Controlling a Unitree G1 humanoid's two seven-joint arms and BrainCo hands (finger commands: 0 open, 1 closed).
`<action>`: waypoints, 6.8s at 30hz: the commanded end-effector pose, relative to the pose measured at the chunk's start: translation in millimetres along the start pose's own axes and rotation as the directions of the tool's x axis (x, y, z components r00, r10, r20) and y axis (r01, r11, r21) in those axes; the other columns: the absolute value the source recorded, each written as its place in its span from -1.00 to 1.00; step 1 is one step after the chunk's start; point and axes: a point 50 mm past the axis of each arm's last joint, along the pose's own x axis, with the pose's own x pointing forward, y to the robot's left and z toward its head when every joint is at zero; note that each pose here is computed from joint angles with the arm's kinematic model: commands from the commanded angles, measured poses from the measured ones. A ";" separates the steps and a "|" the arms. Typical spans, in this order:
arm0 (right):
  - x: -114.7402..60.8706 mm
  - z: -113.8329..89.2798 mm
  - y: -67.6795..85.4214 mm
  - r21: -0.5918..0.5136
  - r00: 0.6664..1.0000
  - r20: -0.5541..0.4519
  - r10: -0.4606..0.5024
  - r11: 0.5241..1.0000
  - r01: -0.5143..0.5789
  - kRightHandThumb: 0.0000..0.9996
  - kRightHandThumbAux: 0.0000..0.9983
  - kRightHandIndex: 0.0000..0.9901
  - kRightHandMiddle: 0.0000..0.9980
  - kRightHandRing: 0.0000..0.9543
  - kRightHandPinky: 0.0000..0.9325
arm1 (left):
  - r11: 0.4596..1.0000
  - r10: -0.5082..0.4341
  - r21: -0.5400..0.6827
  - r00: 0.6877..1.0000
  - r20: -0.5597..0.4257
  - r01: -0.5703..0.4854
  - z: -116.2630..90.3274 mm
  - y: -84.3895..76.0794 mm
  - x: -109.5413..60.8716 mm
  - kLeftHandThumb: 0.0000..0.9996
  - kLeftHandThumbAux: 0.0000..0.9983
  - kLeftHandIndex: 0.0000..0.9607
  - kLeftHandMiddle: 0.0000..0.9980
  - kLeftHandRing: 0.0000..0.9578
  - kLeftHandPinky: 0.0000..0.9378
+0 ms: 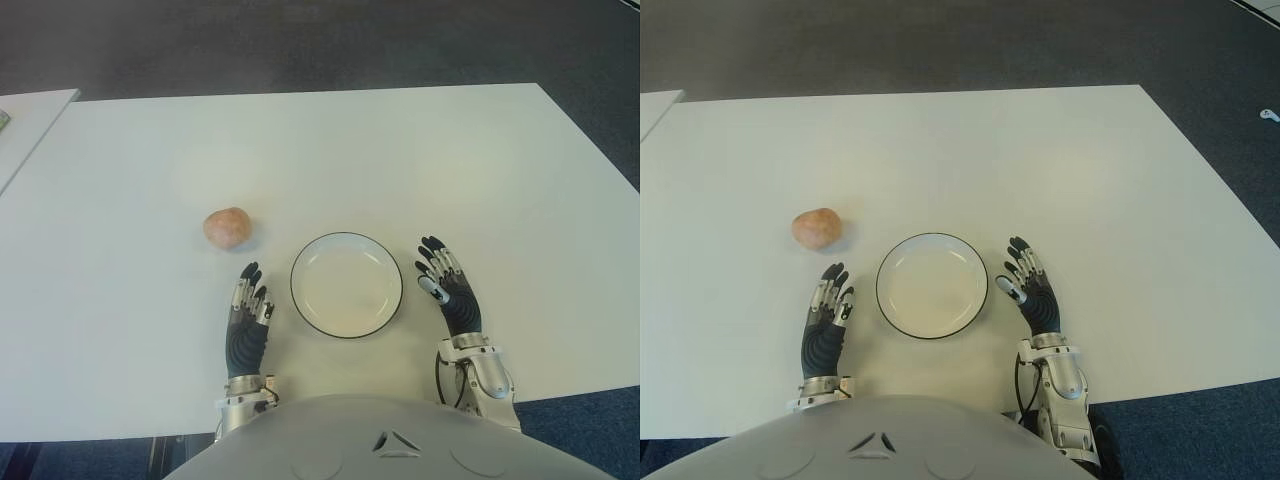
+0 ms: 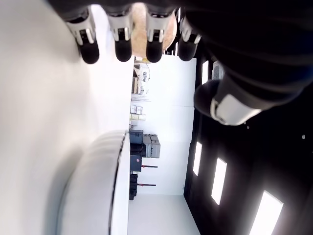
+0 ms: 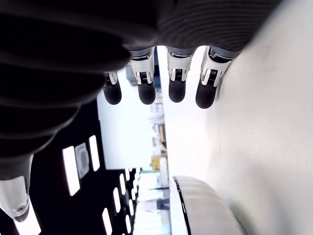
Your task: Put the apples into the plate.
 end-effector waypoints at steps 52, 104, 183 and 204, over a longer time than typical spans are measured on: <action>-1.0 -29.8 3.9 0.027 0.992 -0.128 -0.013 0.999 0.017 -0.72 0.09 -1.00 -1.00 -1.00 -1.00 | -0.126 -0.339 0.937 0.901 0.269 -0.327 143.6 63.4 42.4 -0.46 -0.21 -0.91 -0.98 -1.00 -1.00; 1.7 -40.5 3.6 0.017 0.990 -0.133 -0.046 0.999 0.049 -0.70 0.10 -1.00 -1.00 -1.00 -1.00 | -0.371 -0.425 0.921 0.904 -0.051 -0.122 107.1 86.4 171.1 -0.41 -0.39 -1.00 -1.00 -1.00 -1.00; 0.0 -39.8 -9.5 -0.004 0.989 -0.132 -0.068 0.998 0.068 -0.74 0.09 -1.00 -1.00 -1.00 -1.00 | -0.412 -0.299 0.905 0.922 -0.246 0.108 29.0 84.9 190.4 -0.43 -0.41 -1.00 -1.00 -1.00 -0.99; 0.3 -38.6 -13.6 -0.004 0.990 -0.124 -0.071 0.997 0.071 -0.74 0.08 -1.00 -1.00 -1.00 -1.00 | -0.377 -0.288 0.917 0.925 -0.248 0.129 10.1 93.2 190.9 -0.28 -0.28 -0.64 -0.65 -0.67 -0.55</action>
